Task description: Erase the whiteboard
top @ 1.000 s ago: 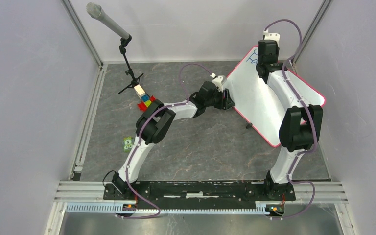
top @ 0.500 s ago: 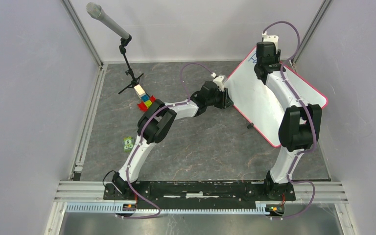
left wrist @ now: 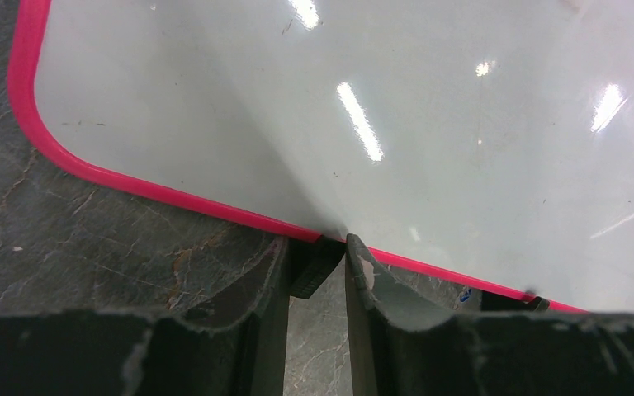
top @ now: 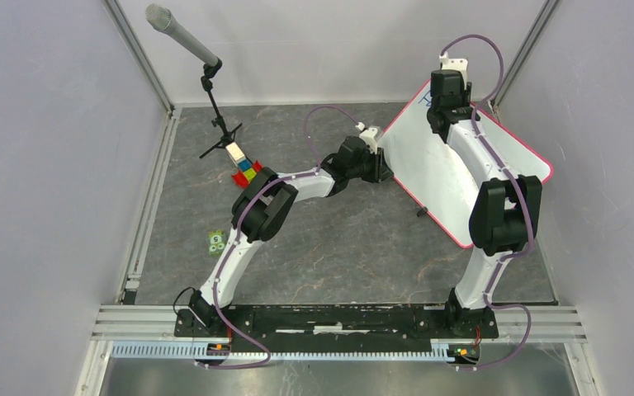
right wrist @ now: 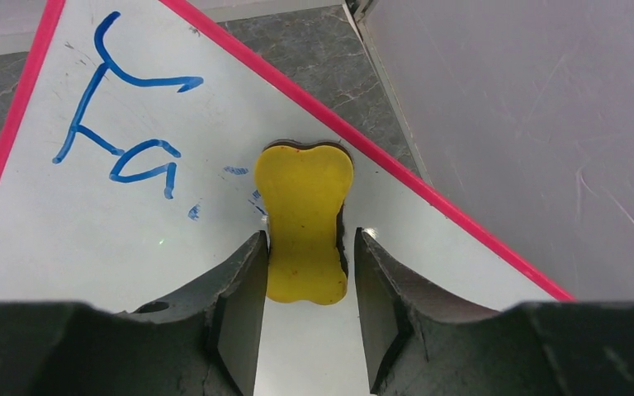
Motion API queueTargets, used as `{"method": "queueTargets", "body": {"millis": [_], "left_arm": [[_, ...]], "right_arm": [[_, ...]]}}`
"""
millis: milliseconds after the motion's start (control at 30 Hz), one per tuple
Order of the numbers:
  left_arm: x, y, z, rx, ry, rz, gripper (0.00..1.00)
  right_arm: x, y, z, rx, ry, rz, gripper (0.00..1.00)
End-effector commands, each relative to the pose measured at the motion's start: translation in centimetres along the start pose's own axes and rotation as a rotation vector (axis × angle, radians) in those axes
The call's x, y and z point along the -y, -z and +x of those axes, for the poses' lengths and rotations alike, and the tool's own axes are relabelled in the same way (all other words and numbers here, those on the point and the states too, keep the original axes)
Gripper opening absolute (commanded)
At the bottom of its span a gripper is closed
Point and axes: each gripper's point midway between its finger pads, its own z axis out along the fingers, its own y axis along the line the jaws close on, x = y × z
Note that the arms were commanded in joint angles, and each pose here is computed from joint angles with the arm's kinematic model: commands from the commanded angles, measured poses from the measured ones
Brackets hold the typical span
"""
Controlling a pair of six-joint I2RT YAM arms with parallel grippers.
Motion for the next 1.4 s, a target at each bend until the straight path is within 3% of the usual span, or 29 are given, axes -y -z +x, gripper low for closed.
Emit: {"method": "queueTargets", "body": {"millis": [0,233,433,933,1067,1367], "left_arm": [[2.2,-0.8,0.5,-0.016,-0.006,0.066,0.33],[2.3,-0.8,0.6,-0.021,-0.006,0.073,0.31],[2.3,-1.0,0.7,-0.028,-0.005,0.074,0.29],[1.8,-1.4,0.7,-0.040,0.006,0.039,0.26],[1.6,-1.5,0.9,-0.045,0.011,0.030,0.25],[1.6,-1.5,0.8,-0.047,0.013,0.026,0.25]], "right_arm": [[0.3,0.1,-2.8,0.069,-0.029,0.024,0.48],[-0.2,-0.2,-3.7,0.085,-0.002,0.021,0.53],[-0.7,-0.7,-3.6,0.089,0.005,0.016,0.35],[-9.6,-1.7,-3.5,0.092,0.033,-0.136,0.34],[-9.0,-1.8,-4.2,0.096,0.026,-0.103,0.35],[-2.8,-0.9,-3.7,0.075,-0.039,-0.002,0.35]]}}
